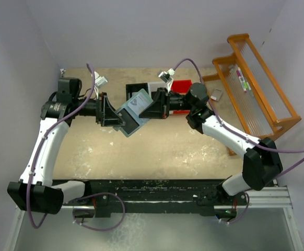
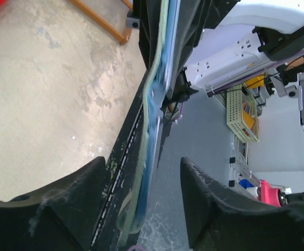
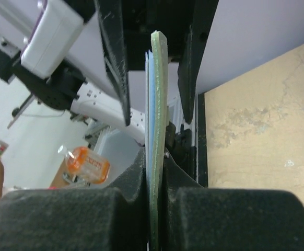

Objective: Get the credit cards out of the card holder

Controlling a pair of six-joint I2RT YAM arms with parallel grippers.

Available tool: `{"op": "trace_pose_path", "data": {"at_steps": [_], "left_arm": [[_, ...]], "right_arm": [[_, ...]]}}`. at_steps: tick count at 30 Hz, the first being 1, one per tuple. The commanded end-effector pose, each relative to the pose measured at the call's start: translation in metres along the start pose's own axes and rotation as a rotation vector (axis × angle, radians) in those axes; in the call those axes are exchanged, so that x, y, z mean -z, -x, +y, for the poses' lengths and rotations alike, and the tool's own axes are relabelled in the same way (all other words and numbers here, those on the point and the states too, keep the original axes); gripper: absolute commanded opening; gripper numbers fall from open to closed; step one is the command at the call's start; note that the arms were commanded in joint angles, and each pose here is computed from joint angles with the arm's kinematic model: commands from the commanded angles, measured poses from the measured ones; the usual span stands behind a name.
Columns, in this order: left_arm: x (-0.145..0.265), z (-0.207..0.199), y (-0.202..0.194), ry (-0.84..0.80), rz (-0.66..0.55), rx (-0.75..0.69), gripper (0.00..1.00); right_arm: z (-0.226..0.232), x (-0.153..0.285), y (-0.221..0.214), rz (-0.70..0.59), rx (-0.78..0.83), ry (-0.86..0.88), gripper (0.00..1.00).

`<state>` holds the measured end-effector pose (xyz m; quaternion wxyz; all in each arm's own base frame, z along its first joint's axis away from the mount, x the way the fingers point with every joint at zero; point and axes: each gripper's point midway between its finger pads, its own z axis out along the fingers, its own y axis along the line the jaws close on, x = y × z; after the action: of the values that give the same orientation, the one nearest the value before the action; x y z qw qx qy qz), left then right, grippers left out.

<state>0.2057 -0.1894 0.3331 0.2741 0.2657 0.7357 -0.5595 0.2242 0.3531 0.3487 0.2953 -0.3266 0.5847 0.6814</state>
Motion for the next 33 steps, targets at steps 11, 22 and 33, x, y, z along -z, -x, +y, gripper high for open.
{"op": "trace_pose_path", "data": {"at_steps": [11,22,33], "left_arm": [[-0.003,-0.026,0.024,-0.149,-0.214,0.085,0.62],[0.001,-0.042,0.032,-0.189,-0.232,0.047,0.34],[0.0,-0.037,0.026,-0.178,-0.229,0.077,0.22]], "right_arm": [[0.05,0.02,0.054,-0.579,0.054,-0.037,0.0],[0.04,0.017,0.035,-0.668,-0.014,-0.057,0.0],[0.038,0.015,0.027,-0.69,-0.048,-0.047,0.0]]}}
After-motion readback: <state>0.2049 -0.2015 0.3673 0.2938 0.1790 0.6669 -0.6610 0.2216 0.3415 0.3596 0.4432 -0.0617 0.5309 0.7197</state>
